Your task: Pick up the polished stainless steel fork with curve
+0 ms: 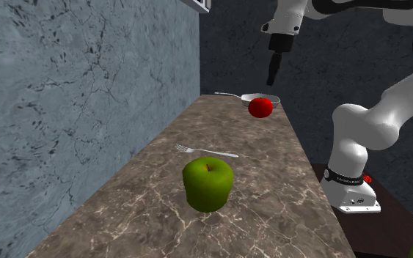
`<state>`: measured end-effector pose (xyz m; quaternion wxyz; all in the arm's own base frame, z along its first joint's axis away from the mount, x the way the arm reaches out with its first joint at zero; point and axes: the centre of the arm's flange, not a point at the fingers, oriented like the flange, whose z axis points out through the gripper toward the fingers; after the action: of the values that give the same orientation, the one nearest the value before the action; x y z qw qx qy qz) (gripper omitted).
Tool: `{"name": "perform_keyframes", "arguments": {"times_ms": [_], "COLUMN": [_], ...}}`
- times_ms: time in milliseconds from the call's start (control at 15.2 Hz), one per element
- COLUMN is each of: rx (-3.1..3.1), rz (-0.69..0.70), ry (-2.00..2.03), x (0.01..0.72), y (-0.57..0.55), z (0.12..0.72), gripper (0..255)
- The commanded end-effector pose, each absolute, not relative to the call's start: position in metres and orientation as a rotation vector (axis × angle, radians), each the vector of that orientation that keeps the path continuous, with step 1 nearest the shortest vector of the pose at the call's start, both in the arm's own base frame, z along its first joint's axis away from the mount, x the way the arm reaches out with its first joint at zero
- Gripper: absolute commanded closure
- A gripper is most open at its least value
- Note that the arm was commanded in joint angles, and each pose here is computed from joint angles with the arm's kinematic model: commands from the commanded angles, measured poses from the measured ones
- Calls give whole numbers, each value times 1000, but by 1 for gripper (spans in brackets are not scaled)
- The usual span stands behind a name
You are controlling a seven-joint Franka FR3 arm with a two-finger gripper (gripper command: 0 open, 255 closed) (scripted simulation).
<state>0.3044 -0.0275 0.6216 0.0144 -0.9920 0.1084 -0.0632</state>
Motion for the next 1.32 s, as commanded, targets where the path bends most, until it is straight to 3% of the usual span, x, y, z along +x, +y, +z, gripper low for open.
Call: {"name": "perform_keyframes", "arguments": {"times_ms": [0,1254], "rx": [-3088,-3102], "rz": [-197,-141], "ry": [337,427], "x": [304,502], "y": [-27,69], "z": [622,490], "gripper": [0,0]}}
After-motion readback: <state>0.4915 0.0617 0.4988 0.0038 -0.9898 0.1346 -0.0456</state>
